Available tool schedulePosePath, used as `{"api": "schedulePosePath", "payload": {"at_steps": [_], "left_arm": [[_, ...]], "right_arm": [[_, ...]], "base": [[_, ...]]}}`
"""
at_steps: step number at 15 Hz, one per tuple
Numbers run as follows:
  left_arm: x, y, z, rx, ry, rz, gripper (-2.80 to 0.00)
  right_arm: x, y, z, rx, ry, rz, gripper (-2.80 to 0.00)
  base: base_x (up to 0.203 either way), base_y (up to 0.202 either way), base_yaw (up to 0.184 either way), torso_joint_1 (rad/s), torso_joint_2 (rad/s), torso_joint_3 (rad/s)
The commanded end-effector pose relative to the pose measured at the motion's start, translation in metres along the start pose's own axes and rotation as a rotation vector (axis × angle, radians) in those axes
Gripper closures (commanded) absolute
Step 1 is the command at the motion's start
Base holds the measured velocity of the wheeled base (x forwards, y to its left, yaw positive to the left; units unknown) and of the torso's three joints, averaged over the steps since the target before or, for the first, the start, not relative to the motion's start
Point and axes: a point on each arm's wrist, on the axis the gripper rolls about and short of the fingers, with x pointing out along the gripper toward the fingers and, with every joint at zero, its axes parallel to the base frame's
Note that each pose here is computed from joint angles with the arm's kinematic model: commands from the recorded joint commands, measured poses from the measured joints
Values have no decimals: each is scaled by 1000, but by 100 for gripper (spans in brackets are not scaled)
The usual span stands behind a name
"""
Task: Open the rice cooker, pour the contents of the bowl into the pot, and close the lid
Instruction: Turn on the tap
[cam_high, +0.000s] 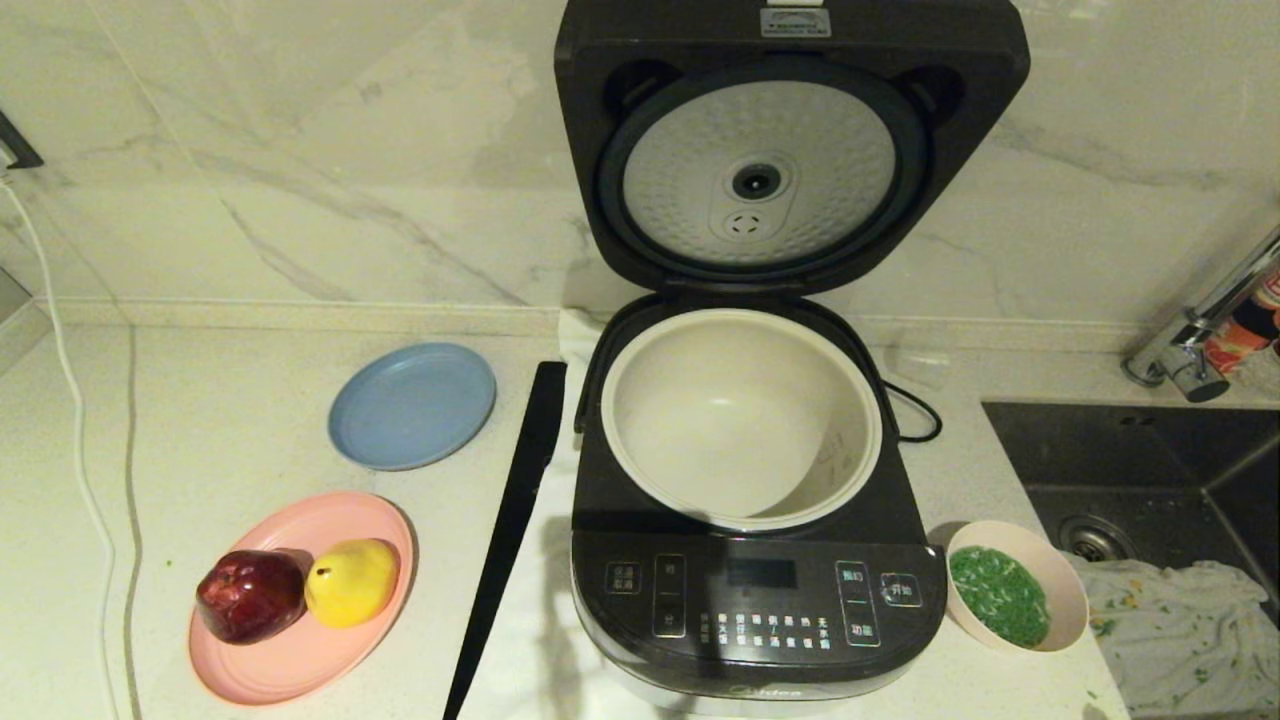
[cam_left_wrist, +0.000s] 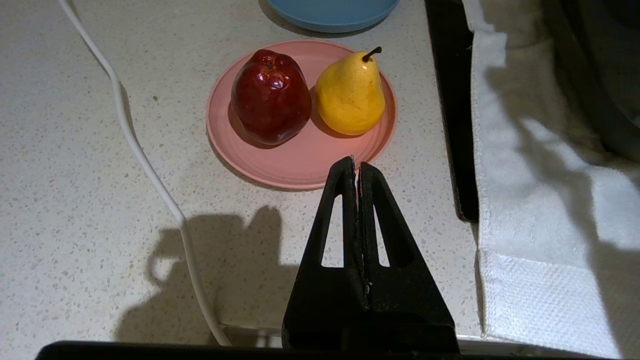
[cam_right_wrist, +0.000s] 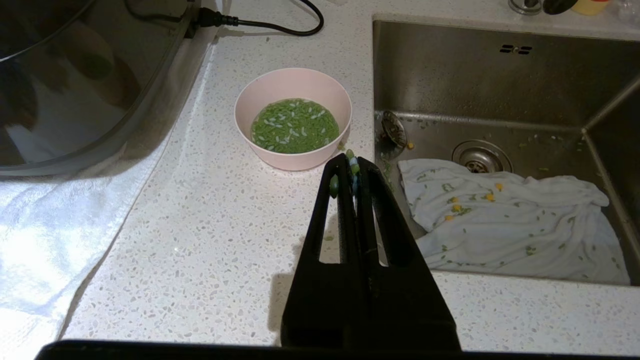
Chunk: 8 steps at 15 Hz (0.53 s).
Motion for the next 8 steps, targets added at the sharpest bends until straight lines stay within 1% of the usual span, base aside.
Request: {"api": "schedulePosePath", "payload": {"at_steps": [1, 8], "left_arm": [[0, 0, 0, -1, 0, 1, 0], [0, 0, 0, -3, 0, 1, 0]], "right_arm": [[0, 0, 0, -17, 2, 4, 0], [0, 0, 0, -17, 2, -2, 0]], "base": [[0, 0, 0, 0, 0, 0], [0, 0, 0, 0, 0, 0]]}}
